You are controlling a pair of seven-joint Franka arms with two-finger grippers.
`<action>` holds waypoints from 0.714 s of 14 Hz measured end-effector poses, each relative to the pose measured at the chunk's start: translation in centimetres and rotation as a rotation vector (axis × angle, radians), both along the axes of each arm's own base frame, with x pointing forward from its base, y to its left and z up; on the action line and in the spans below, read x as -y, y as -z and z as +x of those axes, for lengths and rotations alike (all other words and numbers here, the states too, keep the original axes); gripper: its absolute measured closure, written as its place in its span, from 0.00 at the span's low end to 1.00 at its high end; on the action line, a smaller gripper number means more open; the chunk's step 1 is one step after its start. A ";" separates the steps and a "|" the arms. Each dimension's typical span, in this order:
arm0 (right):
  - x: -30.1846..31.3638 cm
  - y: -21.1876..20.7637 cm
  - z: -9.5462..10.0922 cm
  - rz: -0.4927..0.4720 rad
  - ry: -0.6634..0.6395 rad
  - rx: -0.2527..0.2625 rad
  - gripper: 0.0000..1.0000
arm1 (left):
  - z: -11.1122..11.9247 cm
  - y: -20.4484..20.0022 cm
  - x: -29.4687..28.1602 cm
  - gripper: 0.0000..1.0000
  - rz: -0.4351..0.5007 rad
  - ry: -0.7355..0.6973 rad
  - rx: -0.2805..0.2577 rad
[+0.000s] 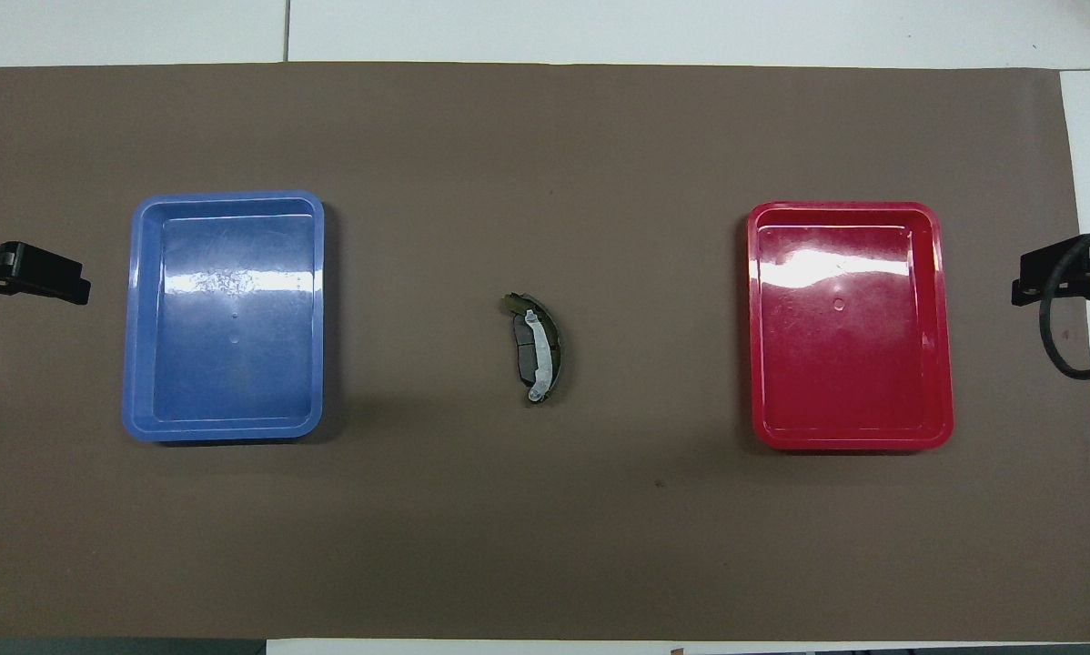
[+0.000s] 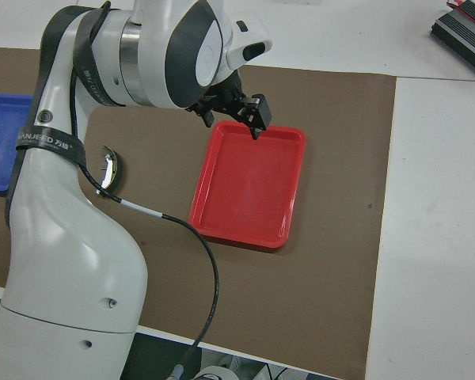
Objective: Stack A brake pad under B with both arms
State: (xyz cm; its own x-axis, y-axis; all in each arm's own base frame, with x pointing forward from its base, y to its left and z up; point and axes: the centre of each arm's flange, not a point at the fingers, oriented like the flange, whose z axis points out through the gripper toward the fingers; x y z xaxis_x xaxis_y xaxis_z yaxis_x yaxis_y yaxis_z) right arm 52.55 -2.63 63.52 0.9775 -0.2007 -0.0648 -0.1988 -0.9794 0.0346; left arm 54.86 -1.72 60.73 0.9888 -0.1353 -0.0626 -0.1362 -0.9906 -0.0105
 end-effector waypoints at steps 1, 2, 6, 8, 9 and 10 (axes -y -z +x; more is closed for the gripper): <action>-0.2 -0.4 0.0 0.010 -0.001 -0.003 0.00 | 0.0 0.0 0.0 0.00 0.000 0.000 0.000; -0.3 -0.6 0.1 0.012 -0.003 0.000 0.00 | 0.0 0.0 0.0 0.00 0.000 0.000 0.000; -2.1 -0.1 0.6 0.007 -0.037 -0.008 0.00 | 0.0 0.0 0.0 0.00 0.000 0.000 0.000; -3.5 0.0 0.6 0.005 -0.055 -0.007 0.00 | 0.0 0.0 0.0 0.00 0.000 0.000 0.000; -3.9 0.0 0.7 0.004 -0.060 -0.006 0.00 | 0.0 0.0 0.0 0.00 0.000 0.000 0.000; -4.0 0.0 0.7 0.004 -0.062 -0.006 0.00 | 0.0 0.0 0.0 0.00 0.000 0.000 0.000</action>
